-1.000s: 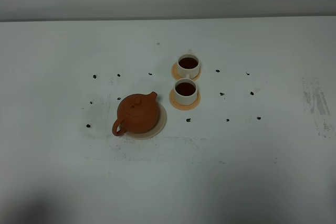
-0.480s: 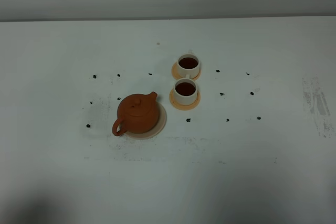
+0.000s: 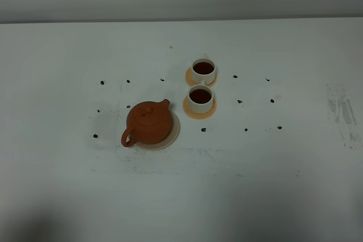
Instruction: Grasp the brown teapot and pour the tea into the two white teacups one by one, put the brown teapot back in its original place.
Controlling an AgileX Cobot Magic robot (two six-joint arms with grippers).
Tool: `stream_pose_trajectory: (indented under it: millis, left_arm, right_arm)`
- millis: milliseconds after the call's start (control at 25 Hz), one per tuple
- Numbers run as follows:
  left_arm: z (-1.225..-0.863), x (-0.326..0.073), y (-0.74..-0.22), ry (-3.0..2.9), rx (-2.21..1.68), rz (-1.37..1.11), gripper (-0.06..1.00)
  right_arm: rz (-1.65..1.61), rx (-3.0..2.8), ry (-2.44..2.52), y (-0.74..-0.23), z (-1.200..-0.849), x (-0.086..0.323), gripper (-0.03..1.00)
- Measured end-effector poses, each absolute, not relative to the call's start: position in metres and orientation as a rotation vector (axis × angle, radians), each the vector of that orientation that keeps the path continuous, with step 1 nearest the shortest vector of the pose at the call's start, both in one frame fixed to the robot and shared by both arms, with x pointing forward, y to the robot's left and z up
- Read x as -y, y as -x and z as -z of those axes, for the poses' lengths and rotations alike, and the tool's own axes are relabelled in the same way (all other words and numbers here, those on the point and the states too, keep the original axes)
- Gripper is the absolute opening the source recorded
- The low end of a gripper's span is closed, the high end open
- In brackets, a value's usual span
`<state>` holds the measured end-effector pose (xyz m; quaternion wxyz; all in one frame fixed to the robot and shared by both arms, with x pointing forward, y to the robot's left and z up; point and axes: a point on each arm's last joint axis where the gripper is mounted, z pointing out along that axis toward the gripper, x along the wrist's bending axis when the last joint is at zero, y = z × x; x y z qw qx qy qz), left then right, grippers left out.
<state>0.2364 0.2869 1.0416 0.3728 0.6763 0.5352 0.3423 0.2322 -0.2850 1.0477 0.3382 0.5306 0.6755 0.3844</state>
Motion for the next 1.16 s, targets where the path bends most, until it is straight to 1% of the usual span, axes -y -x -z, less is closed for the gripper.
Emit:
stream_pose_trajectory:
  millis: [1160]
  left_arm:
    - [-1.0416,-0.2869,-0.2364,-1.733,-1.371,-0.877,0.42]
  right_arm:
    - [-1.001,-1.76,-1.382,-0.2322,-1.0477,0.285,0.41]
